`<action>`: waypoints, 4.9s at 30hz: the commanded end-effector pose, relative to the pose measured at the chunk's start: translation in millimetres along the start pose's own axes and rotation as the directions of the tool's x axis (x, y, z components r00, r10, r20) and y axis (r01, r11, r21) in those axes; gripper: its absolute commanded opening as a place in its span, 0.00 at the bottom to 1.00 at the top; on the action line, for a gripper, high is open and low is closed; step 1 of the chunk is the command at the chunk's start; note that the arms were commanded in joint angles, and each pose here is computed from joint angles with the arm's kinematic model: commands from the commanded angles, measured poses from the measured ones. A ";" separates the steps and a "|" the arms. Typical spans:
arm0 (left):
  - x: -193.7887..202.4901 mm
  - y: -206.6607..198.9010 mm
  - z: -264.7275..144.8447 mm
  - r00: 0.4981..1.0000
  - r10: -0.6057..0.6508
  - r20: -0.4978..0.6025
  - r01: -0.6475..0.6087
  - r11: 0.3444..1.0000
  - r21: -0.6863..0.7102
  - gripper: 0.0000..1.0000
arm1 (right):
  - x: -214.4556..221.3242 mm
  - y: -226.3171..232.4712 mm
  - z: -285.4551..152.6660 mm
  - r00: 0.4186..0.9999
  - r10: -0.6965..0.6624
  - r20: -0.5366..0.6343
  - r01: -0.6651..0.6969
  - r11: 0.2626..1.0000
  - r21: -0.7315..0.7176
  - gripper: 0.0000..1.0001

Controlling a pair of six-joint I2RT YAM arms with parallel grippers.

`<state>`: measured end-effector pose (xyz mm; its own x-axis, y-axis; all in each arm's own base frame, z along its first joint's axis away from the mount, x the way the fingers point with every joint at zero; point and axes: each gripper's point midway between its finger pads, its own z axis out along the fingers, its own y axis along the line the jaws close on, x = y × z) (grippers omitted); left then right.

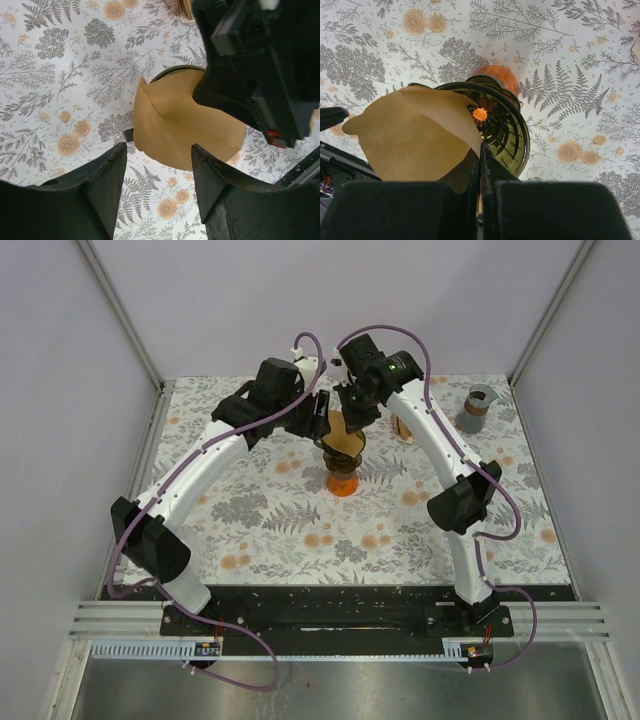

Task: Place the coffee filter in the dripper

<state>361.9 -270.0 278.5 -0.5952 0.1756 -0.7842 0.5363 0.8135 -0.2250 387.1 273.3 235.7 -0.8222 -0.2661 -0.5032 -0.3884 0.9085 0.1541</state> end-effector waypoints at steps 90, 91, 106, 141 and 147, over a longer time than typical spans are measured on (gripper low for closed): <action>16.7 19.0 37.1 0.988 -0.124 -0.090 0.130 0.989 0.063 0.59 | 31.9 -4.9 70.5 0.996 -0.041 -0.077 0.046 0.997 0.064 0.00; 18.4 19.4 38.0 0.988 -0.125 -0.094 0.131 0.989 0.062 0.59 | 32.4 -4.4 72.3 0.996 -0.044 -0.079 0.049 0.997 0.063 0.00; 24.4 22.4 46.5 0.985 -0.131 -0.110 0.138 0.989 0.058 0.55 | 40.5 -7.4 79.2 0.993 -0.047 -0.107 0.055 0.996 0.072 0.00; 8.2 17.8 35.0 0.992 -0.109 -0.058 0.113 0.991 0.068 0.49 | -24.4 18.1 -43.4 0.973 -0.092 0.211 0.098 0.995 -0.020 0.02; 1.6 16.5 29.6 0.994 -0.099 -0.039 0.102 0.992 0.074 0.55 | -31.1 8.2 -64.8 0.959 -0.094 0.267 0.088 0.995 0.036 0.07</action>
<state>384.6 -269.4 219.0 -0.7412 0.1408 -0.6563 0.4687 0.8085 -0.3558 385.3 277.1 260.6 -0.7224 -0.2841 -0.6304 -0.4444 0.8893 0.1085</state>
